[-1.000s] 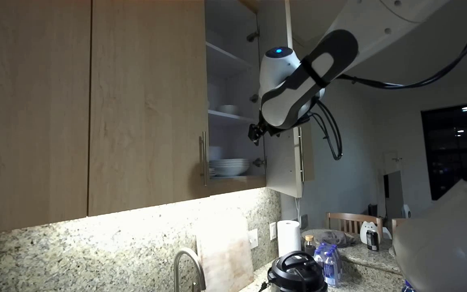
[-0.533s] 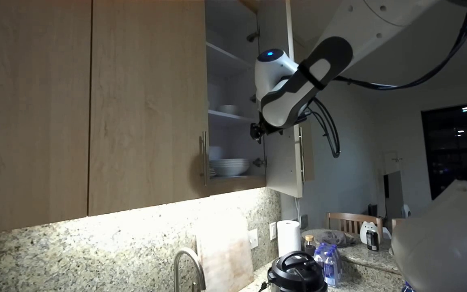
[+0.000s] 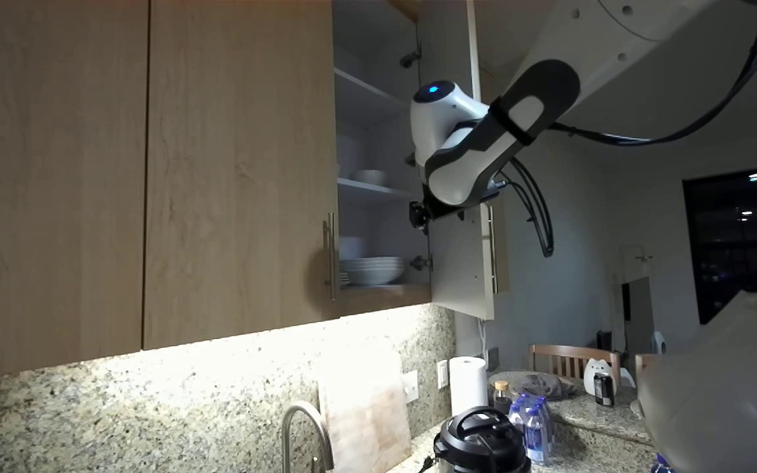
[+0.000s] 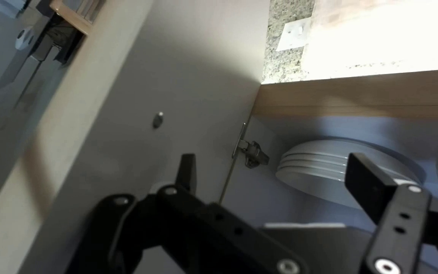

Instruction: Open the right cabinet door

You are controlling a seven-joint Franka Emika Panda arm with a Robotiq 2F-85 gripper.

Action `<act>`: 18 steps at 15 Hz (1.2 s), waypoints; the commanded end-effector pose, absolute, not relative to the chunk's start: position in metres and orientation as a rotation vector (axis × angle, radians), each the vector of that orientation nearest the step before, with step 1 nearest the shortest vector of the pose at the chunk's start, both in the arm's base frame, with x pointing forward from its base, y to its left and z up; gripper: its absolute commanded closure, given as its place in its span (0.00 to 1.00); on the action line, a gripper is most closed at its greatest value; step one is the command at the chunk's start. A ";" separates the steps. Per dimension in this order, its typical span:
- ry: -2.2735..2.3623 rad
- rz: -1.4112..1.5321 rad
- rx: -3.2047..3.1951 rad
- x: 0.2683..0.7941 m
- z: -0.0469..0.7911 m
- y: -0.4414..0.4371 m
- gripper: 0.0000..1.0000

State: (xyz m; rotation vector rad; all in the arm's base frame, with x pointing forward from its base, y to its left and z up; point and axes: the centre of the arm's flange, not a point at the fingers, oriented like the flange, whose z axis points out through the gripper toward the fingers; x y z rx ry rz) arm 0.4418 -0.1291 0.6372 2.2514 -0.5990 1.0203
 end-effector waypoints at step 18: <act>-0.873 0.954 2.200 0.411 0.631 -0.194 0.00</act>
